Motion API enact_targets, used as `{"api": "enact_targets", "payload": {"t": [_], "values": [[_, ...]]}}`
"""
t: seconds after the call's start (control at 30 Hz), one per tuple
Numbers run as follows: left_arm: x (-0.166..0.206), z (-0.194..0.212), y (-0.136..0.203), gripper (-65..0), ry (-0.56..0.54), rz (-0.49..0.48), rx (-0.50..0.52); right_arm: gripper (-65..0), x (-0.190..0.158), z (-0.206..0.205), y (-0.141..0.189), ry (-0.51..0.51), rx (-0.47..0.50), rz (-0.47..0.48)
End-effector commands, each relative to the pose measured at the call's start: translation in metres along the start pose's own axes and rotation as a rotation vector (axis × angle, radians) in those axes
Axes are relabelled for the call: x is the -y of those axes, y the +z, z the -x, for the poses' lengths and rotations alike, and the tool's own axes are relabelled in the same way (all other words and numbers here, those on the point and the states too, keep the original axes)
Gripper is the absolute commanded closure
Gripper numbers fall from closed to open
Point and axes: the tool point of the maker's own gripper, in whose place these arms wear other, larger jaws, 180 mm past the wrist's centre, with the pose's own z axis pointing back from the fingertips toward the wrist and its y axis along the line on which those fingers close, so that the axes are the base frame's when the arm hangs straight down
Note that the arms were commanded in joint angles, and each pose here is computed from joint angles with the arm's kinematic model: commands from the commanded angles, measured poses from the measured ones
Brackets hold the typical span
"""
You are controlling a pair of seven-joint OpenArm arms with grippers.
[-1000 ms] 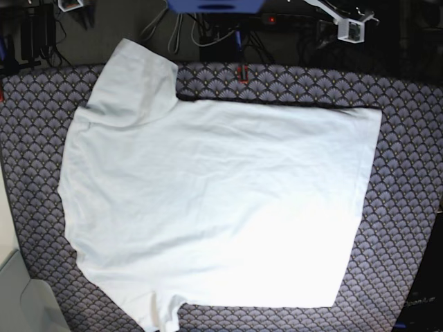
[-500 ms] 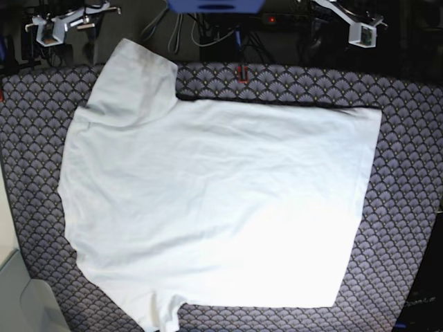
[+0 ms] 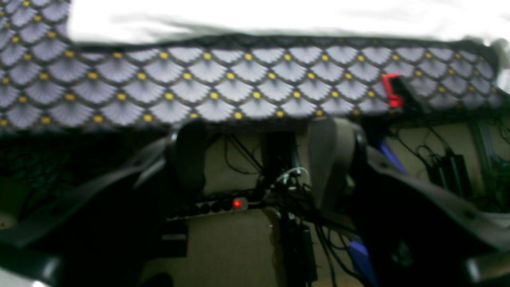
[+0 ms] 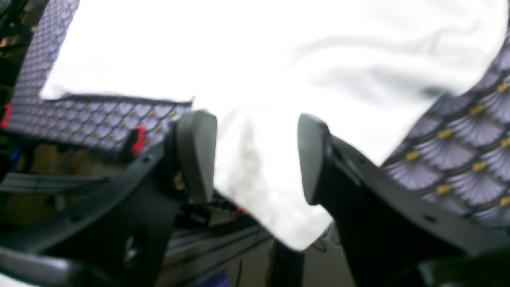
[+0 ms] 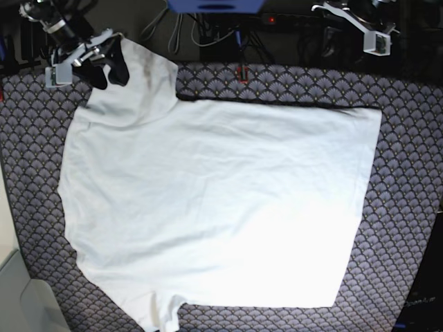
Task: Fold the T-shirt properly
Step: 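Lower the right gripper and grasp the shirt's shoulder corner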
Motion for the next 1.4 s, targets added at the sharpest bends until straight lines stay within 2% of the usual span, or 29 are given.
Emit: {"api": "enact_targets", "payload": {"t": [0.0,0.07,0.17,0.3,0.43,0.73,1.2,1.37], "values": [[0.001,-0.006,0.004,-39.5,-0.005,0.004,0.02,-33.8,0.0,-0.009,0.001,0.005,0.032,-0.013],[-0.002,-0.006,0.004,-39.5,-0.009,-0.004,0.021,-33.8,0.01,-0.015,0.0,0.026,0.036,-0.008],[-0.003,-0.007,0.004,-39.5,-0.009,-0.005,0.022,-33.7,0.021,-0.014,-0.001,0.075,-0.011,-0.024],[-0.003,-0.005,0.004,-39.5,-0.008,-0.007,0.02,-34.0,0.041,-0.01,-0.005,0.081,-0.053,-0.002],[-0.003,-0.005,0.004,-39.5,-0.008,-0.007,0.02,-34.1,0.063,0.002,-0.01,0.047,-0.11,0.038],[-0.004,-0.006,0.003,-39.5,-0.009,-0.009,0.022,-34.1,0.089,0.027,-0.018,-0.043,-0.155,0.08],[-0.006,-0.008,0.002,-39.5,-0.012,-0.013,0.028,-34.1,0.082,0.05,-0.014,-0.097,-0.19,0.08],[-0.007,-0.012,-0.001,-39.5,-0.015,-0.014,0.041,-34.0,0.063,0.065,-0.021,-0.117,-0.22,0.033]]}}
